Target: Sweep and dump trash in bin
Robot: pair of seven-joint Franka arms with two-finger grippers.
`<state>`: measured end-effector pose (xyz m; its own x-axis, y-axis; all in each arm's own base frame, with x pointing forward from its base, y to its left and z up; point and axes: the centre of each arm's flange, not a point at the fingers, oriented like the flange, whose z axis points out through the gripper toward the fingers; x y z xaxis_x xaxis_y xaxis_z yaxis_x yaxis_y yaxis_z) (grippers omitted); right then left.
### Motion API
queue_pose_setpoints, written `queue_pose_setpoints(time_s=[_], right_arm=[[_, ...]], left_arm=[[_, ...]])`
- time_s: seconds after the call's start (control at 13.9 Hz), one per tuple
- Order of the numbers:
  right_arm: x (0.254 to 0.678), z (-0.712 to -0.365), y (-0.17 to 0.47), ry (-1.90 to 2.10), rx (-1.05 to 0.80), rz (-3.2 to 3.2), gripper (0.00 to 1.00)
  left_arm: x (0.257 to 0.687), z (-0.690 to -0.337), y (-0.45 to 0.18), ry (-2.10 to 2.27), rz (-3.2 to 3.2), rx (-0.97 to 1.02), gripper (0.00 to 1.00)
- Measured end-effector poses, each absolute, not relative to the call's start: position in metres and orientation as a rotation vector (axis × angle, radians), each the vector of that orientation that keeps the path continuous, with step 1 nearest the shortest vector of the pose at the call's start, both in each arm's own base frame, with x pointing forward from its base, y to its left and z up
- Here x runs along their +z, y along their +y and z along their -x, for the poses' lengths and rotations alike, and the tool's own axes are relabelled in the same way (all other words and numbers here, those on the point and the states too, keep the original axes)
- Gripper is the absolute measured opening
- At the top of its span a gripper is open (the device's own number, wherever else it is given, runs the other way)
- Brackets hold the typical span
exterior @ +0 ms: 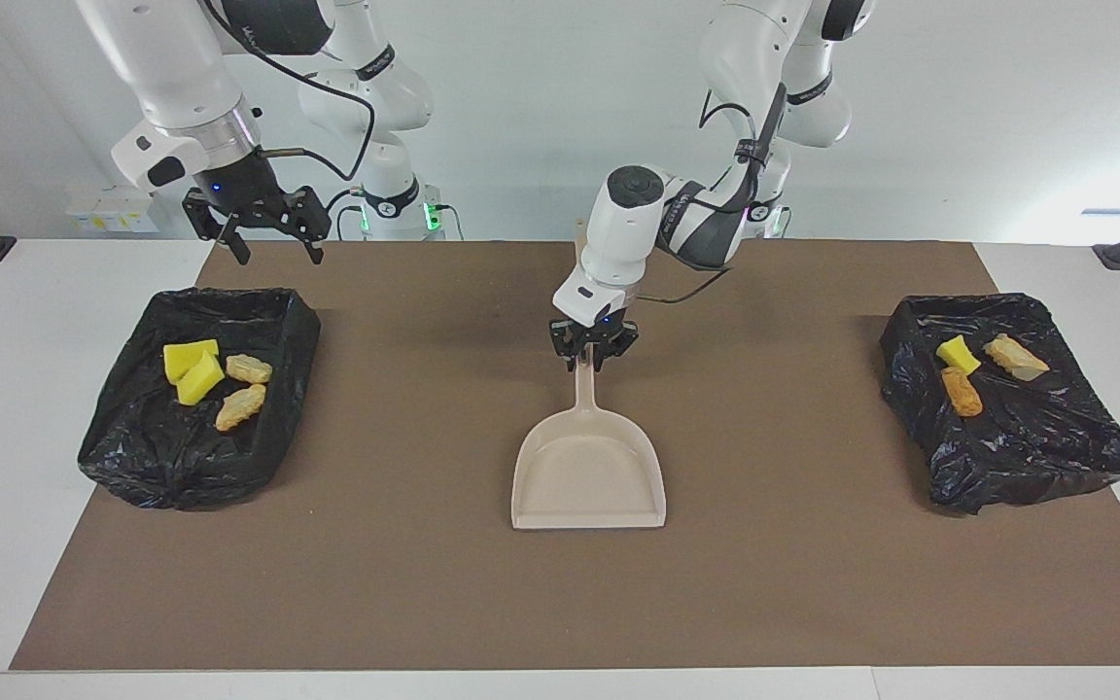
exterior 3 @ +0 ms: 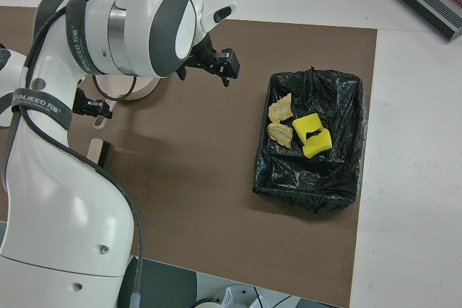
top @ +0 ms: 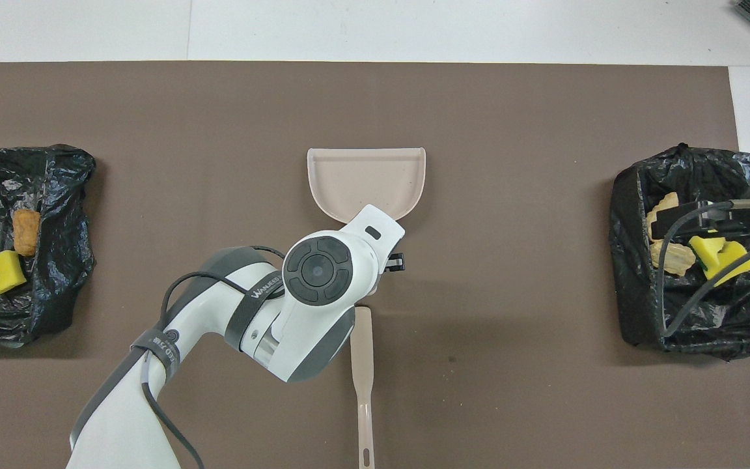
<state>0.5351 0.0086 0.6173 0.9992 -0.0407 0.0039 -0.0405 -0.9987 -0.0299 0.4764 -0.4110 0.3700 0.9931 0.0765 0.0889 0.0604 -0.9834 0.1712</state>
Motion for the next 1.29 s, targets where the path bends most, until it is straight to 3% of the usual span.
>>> queue_pose_setpoints(time_s=[0.22,0.29,0.86,1.29], right_arm=[[0.617,-0.535,0.009,0.063,-0.007,3.111,1.0],[0.617,-0.535,0.009,0.063,-0.007,3.111,1.0],[0.617,-0.535,0.009,0.063,-0.007,3.111,1.0],[0.617,-0.535,0.009,0.063,-0.007,3.111,1.0]], left_arm=[[0.389,-0.495,-0.389,0.18,-2.962,0.166,0.96],[0.397,-0.503,-0.376,0.213,-2.96,0.174,1.0],[0.494,-0.529,-0.204,-0.056,-3.081,0.035,1.0],[0.506,-0.533,-0.08,-0.228,-3.087,-0.136,1.0]])
